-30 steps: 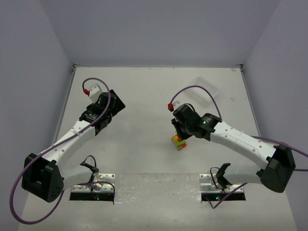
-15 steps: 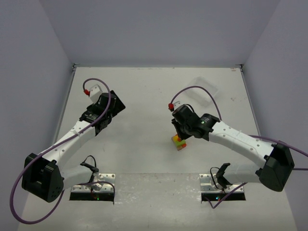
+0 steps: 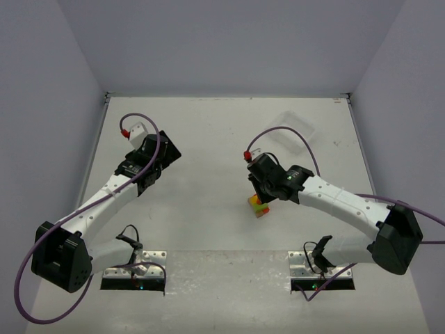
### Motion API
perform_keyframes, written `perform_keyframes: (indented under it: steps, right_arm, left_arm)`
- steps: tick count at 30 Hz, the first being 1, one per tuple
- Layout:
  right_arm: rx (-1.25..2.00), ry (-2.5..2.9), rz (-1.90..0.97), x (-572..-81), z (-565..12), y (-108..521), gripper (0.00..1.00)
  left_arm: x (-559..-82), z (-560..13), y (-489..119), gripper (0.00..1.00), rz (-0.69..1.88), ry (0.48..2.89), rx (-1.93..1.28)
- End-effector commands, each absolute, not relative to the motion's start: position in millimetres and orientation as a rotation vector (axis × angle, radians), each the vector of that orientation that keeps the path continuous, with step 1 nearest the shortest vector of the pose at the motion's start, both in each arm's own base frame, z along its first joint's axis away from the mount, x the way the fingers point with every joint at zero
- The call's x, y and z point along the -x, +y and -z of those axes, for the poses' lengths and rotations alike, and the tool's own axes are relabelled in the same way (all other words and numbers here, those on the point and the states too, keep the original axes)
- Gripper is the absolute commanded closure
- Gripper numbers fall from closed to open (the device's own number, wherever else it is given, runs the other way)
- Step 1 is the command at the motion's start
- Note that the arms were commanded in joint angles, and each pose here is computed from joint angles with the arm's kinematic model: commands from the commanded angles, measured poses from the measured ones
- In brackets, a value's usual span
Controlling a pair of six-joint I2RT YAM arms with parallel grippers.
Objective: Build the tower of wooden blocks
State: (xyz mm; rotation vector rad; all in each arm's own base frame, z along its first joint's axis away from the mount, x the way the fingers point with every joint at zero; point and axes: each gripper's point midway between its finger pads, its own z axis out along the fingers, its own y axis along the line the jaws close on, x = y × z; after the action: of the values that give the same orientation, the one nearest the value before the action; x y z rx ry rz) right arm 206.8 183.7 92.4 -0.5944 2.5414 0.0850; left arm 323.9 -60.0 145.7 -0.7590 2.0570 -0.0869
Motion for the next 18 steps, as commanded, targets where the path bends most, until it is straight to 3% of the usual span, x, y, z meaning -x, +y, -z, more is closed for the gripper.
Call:
perform_keyframes:
  steps: [1, 18]
  right_arm:
    - [0.552, 2.511, -0.074, -215.1, -95.7, 184.8, 0.76]
    - [0.55, 2.5, -0.094, -216.8, -96.8, 188.3, 0.72]
  left_arm:
    - [-329.5, -156.1, -60.2, 0.0, 0.118, 2.008, 0.763]
    - [-329.5, -156.2, -61.7, 0.0, 0.126, 2.013, 0.755]
